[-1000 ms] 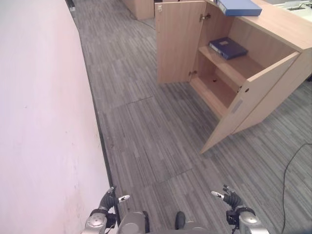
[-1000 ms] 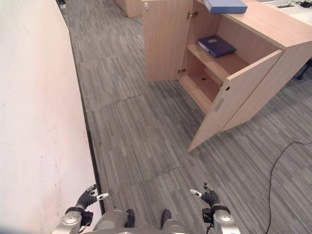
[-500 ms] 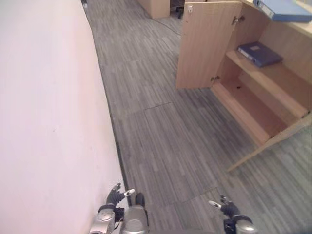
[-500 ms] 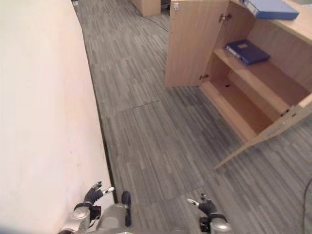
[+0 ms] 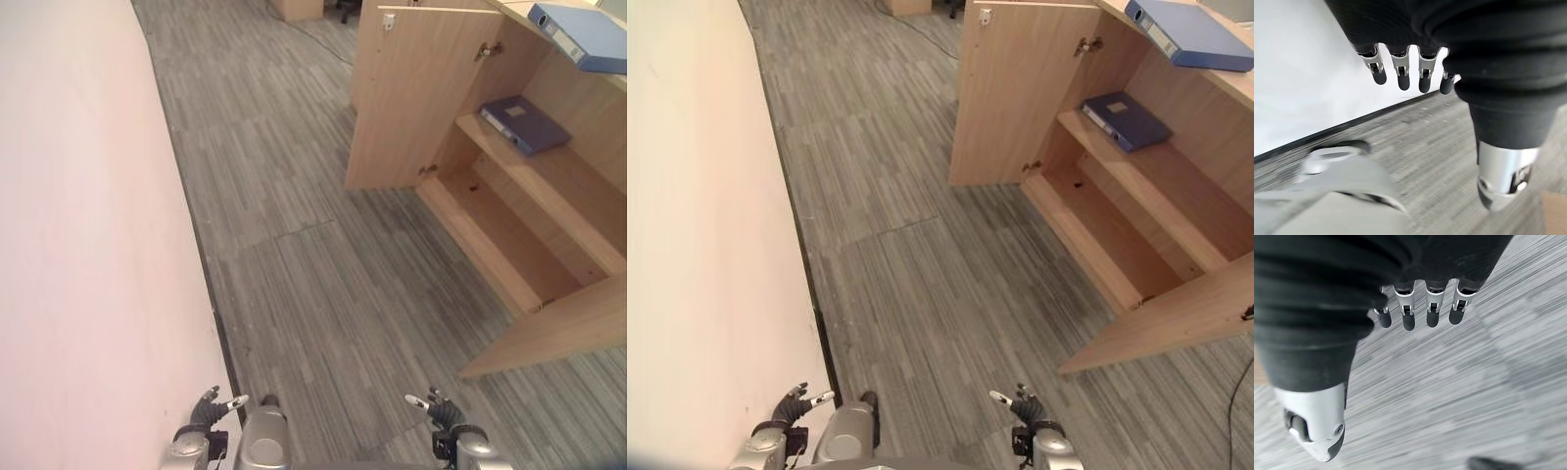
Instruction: Put the empty folder in the office cabinet
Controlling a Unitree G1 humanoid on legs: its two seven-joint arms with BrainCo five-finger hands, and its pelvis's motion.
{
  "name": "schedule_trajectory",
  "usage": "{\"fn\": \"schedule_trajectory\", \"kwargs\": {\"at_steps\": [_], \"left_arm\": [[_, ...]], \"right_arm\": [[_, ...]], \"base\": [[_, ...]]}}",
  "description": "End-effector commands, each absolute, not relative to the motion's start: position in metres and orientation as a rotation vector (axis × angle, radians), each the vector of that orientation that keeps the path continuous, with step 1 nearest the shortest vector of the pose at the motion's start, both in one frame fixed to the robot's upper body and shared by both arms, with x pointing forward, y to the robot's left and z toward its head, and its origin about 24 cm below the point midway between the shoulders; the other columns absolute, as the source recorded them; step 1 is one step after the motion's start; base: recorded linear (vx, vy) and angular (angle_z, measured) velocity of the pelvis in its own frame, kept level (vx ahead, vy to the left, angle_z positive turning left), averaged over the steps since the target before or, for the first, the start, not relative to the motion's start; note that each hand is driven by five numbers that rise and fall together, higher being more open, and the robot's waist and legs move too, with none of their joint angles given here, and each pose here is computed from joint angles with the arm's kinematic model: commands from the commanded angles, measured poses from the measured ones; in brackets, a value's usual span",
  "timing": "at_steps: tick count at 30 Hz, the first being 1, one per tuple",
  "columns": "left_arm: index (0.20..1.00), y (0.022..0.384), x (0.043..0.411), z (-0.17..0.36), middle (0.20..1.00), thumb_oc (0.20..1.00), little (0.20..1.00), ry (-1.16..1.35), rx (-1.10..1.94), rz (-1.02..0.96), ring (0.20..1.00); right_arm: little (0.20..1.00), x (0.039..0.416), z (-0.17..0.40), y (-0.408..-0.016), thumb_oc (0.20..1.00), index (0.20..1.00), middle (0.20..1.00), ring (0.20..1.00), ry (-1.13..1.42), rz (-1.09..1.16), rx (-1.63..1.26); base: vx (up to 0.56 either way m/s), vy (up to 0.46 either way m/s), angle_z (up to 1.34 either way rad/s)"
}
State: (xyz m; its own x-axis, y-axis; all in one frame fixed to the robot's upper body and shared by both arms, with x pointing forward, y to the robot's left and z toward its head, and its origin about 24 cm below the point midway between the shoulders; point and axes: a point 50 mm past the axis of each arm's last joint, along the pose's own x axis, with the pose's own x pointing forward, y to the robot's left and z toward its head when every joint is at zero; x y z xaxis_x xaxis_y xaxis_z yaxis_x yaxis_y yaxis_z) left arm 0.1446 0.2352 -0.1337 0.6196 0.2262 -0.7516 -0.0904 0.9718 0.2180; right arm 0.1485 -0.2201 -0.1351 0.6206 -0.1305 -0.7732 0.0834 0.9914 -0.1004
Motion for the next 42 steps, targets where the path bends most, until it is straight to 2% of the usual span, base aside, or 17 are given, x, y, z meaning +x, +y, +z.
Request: {"fn": "schedule_trajectory", "kwargs": {"at_steps": [1,8,17,22,27,35,42], "left_arm": [[1.0,0.262,0.149,-0.12,1.0,1.0,1.0,0.825,0.283,0.173,1.0],[1.0,0.265,0.152,-0.118,1.0,1.0,1.0,0.816,0.309,0.18,1.0],[1.0,0.247,0.147,-0.127,1.0,1.0,1.0,0.842,0.303,0.124,1.0],[1.0,0.237,0.161,-0.121,1.0,1.0,1.0,0.783,0.269,0.092,1.0],[1.0,0.232,0.167,-0.12,1.0,1.0,1.0,0.772,0.256,0.086,1.0],[1.0,0.224,0.155,-0.127,1.0,1.0,1.0,0.811,0.261,0.055,1.0],[1.0,0.227,0.144,-0.134,1.0,1.0,1.0,0.869,0.265,0.074,1.0]], "right_arm": [[1.0,0.171,-0.115,-0.246,1.0,1.0,1.0,1.0,0.785,-0.164,-0.105],[1.0,0.172,-0.111,-0.255,1.0,1.0,1.0,1.0,0.778,-0.179,-0.136],[1.0,0.131,-0.123,-0.284,1.0,1.0,1.0,1.0,0.899,-0.319,-0.11],[1.0,0.138,-0.116,-0.295,1.0,1.0,1.0,1.0,0.874,-0.329,-0.132],[1.0,0.143,-0.112,-0.299,1.0,1.0,1.0,1.0,0.865,-0.325,-0.145],[1.0,0.133,-0.113,-0.3,1.0,1.0,1.0,1.0,0.873,-0.326,-0.134],[1.0,0.138,-0.119,-0.283,1.0,1.0,1.0,1.0,0.886,-0.264,-0.14]], "base": [[0.32,0.209,-0.02],[0.52,0.016,-0.09],[0.48,-0.157,0.24],[0.28,-0.228,0.29],[0.32,-0.085,-0.33],[0.38,0.147,-0.46],[0.49,0.216,-0.87]]}}
